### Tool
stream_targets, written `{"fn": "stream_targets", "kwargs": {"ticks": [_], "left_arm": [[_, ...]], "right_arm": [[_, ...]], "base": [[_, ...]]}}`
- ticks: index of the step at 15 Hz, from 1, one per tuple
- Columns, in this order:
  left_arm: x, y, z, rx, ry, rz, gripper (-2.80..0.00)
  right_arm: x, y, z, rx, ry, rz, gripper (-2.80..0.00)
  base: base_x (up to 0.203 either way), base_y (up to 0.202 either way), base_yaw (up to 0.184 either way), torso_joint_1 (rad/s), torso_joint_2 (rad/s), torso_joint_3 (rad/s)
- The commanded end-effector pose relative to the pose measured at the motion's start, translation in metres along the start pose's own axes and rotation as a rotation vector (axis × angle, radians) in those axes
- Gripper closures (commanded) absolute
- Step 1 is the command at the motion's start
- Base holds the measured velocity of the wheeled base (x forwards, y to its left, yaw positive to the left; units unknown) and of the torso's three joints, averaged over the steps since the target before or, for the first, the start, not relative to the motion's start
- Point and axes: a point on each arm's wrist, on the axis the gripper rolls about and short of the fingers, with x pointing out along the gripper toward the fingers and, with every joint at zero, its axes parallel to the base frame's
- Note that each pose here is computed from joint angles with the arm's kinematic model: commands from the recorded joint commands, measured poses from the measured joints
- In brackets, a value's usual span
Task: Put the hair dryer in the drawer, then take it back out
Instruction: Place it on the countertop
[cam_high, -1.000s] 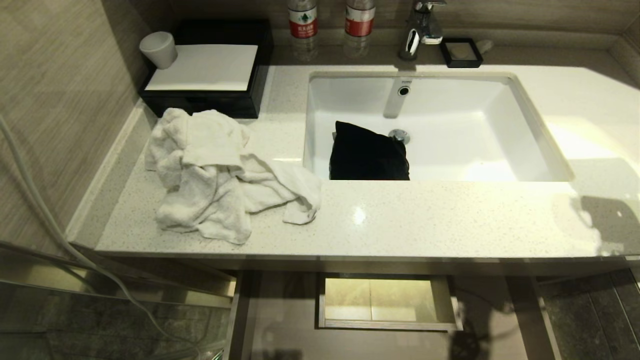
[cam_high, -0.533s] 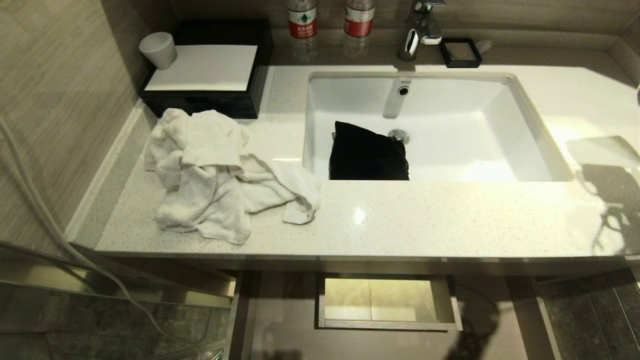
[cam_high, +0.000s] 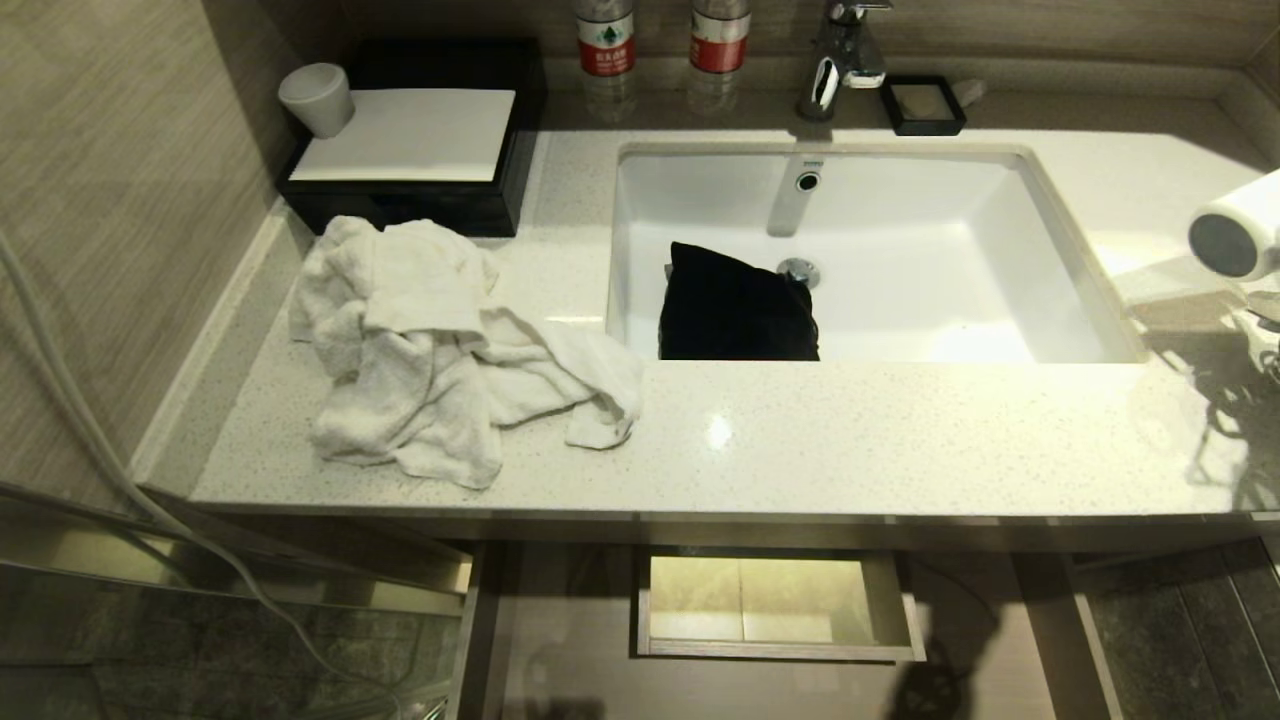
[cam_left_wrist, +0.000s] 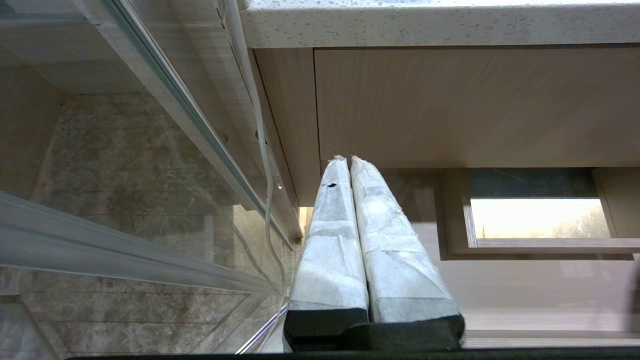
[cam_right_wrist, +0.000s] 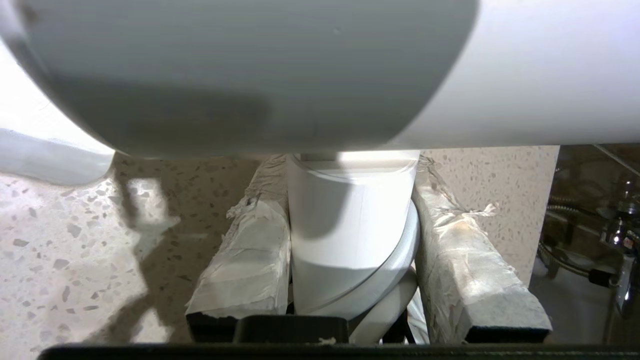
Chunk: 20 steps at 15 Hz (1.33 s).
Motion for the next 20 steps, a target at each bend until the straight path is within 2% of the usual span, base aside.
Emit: {"fn": "stream_targets", "kwargs": {"ticks": [1,6,7,13,16,18,19,20], "left_arm": [[0.0,0.0,0.0,0.0,0.002,0.0,0.0],[0.0,0.0,0.0,0.0,0.002,0.0,0.0],[0.0,0.0,0.0,0.0,0.002,0.0,0.0],[0.0,0.0,0.0,0.0,0.002,0.0,0.0],[0.0,0.0,0.0,0.0,0.0,0.0,0.0],[0.0,0.0,0.0,0.0,0.002,0.0,0.0],[0.0,0.0,0.0,0.0,0.002,0.0,0.0],[0.0,0.0,0.0,0.0,0.001,0.0,0.0]], "right_arm": [[0.005,0.003,-0.007,-0.004,0.022,0.023,0.0],[0.007,-0.003,-0.009,-0.031,0.017,0.008,0.0],[0.008,-0.003,-0.01,-0.03,0.014,0.011,-2.8],[0.002,-0.004,-0.012,-0.025,0.007,0.022,-2.8],[-0.013,-0.006,-0.004,-0.026,-0.02,-0.006,-2.8],[-0.042,-0.006,0.008,-0.038,-0.06,-0.046,-2.8],[-0.058,-0.002,0.012,-0.029,-0.075,-0.06,0.0],[-0.071,0.005,0.01,-0.008,-0.079,-0.062,0.0]], "base": [[0.0,0.0,0.0,0.0,0.0,0.0],[0.0,0.0,0.0,0.0,0.0,0.0],[0.0,0.0,0.0,0.0,0.0,0.0],[0.0,0.0,0.0,0.0,0.0,0.0],[0.0,0.0,0.0,0.0,0.0,0.0],[0.0,0.0,0.0,0.0,0.0,0.0],[0.0,0.0,0.0,0.0,0.0,0.0],[0.0,0.0,0.0,0.0,0.0,0.0]]}}
